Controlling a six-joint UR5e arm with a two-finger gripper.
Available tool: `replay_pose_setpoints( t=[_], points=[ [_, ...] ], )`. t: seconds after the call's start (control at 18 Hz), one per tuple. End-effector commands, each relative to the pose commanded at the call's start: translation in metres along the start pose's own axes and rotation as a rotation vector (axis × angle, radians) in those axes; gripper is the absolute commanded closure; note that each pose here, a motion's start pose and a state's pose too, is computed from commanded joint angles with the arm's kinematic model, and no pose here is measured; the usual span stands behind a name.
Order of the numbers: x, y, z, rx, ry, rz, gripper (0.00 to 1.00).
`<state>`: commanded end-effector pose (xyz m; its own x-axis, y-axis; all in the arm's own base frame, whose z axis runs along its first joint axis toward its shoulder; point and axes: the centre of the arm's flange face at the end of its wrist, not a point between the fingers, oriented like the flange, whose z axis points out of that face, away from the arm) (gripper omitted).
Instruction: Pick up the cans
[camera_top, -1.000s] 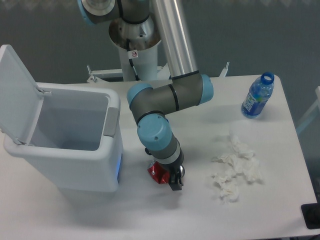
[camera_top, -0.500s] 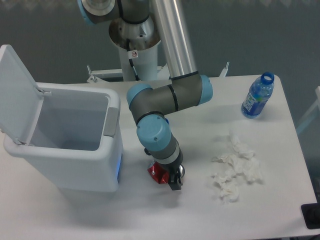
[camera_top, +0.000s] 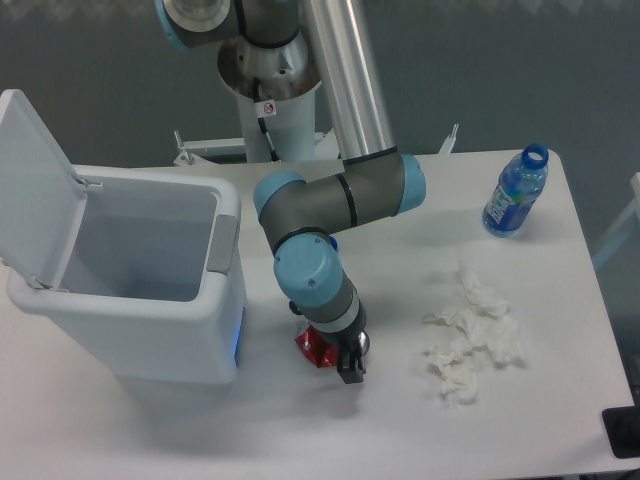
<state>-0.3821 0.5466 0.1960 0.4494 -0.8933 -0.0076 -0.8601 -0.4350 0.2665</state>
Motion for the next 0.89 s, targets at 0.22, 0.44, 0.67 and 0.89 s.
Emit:
replay_pose_setpoints(
  t=[0.22,0.44,0.67,0.89],
  points=[
    [0.0,0.0003,-0.001,0.0,-0.001,0.0,0.27],
    [0.0001,0.0004,-0.001,-0.002,-0.001,-0.002,0.27],
    [-0.002,0.0024,-0.0057,-0.005,-0.009,-0.003,0.27],
    [-0.0015,0.0024,-0.0051,-0.007,-0.007,-0.01,0.36]
  ],
)
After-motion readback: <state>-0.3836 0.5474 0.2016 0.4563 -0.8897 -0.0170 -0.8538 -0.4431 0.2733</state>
